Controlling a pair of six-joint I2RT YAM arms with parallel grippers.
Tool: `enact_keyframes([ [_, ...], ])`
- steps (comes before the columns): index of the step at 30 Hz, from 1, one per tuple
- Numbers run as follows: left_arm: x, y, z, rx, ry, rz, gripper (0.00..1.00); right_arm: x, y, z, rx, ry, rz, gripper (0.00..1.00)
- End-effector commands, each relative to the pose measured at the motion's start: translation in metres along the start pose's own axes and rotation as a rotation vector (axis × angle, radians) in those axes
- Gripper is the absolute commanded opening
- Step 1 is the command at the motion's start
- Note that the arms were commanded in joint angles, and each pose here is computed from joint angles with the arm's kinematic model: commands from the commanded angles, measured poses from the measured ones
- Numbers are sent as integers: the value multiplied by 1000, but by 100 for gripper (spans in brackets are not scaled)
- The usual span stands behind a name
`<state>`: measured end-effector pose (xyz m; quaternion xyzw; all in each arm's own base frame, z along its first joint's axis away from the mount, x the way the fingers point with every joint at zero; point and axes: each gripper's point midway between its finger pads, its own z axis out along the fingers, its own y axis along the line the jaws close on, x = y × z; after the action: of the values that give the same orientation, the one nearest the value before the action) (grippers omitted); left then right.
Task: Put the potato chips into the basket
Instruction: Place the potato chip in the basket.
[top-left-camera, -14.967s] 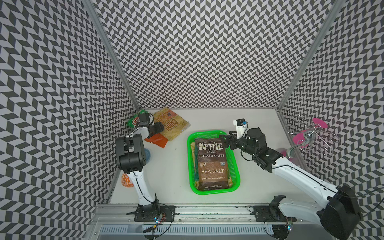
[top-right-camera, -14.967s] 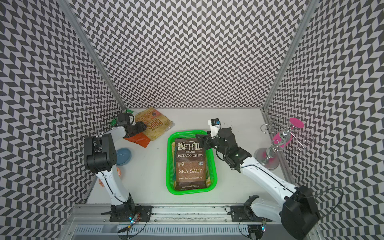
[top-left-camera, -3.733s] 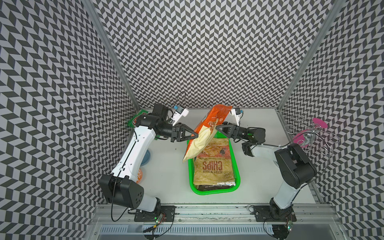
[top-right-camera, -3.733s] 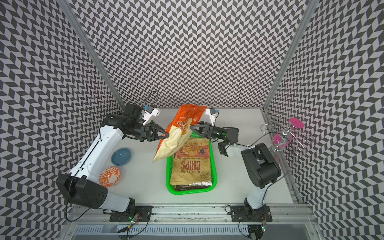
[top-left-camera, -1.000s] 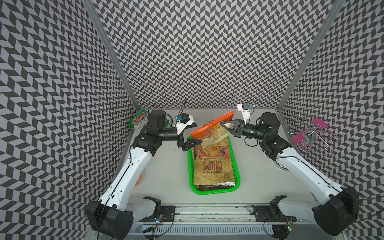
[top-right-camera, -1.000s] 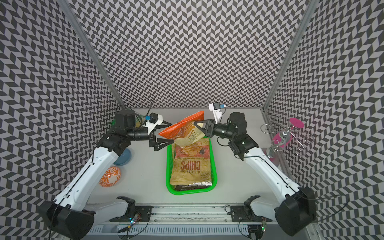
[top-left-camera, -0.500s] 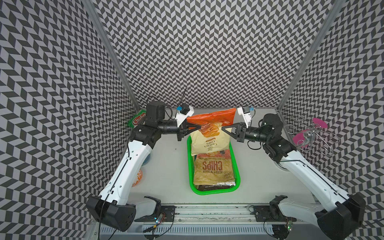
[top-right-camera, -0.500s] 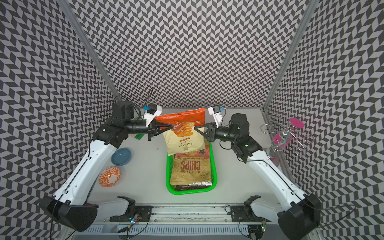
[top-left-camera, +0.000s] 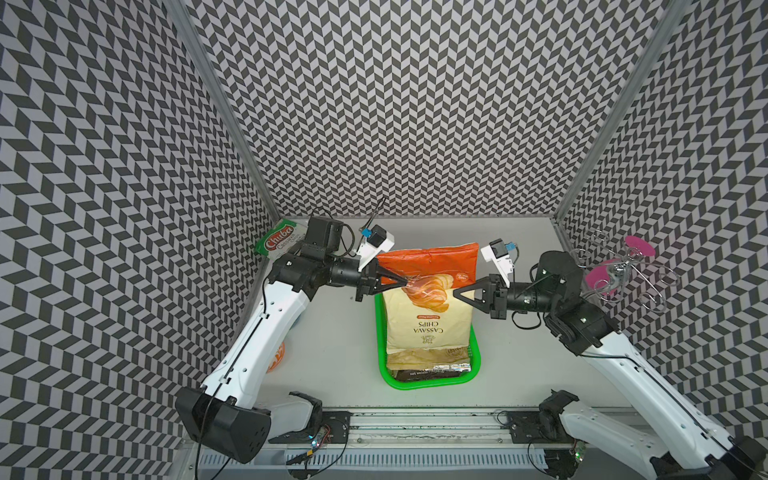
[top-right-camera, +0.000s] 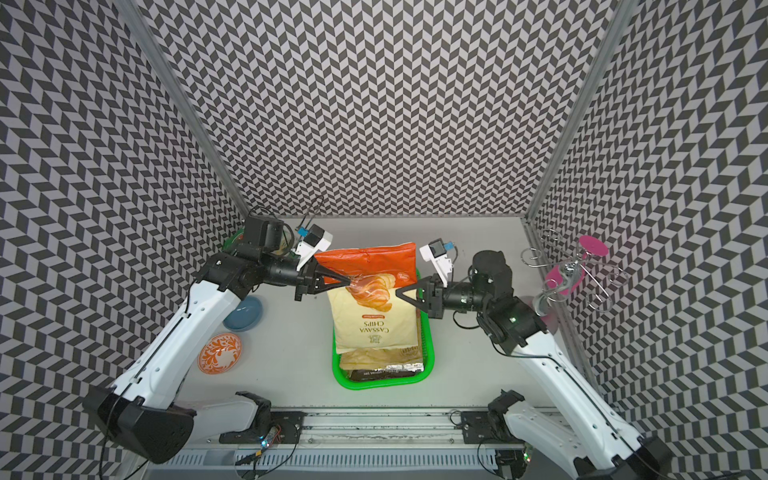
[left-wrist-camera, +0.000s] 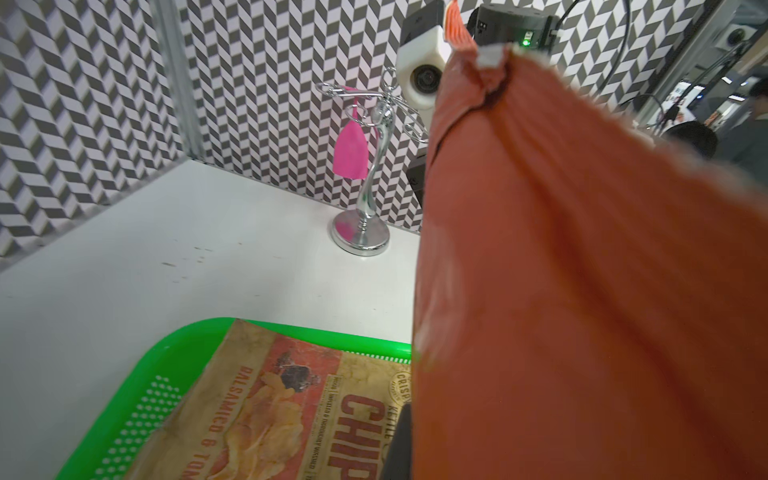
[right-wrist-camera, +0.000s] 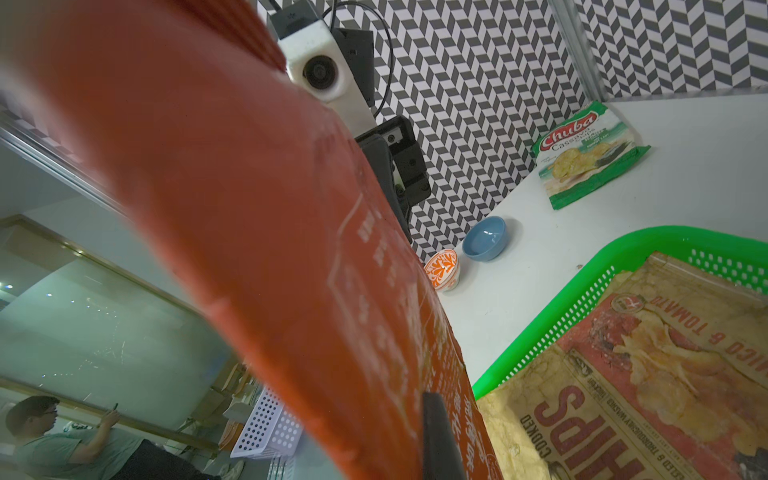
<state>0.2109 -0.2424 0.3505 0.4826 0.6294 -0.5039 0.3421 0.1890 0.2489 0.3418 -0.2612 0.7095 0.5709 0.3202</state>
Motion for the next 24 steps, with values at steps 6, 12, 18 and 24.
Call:
enact_keyframes([
  [6,40,-10,9,42,49,-95,0,38,-14,-9,50,50,72,0],
  [12,69,4,19,27,90,-149,0,57,-38,-6,110,69,135,0],
  [18,86,17,26,19,121,-190,0,73,-59,-3,162,90,183,0],
  [24,69,-9,20,110,105,-142,0,60,-25,-9,58,82,103,0],
])
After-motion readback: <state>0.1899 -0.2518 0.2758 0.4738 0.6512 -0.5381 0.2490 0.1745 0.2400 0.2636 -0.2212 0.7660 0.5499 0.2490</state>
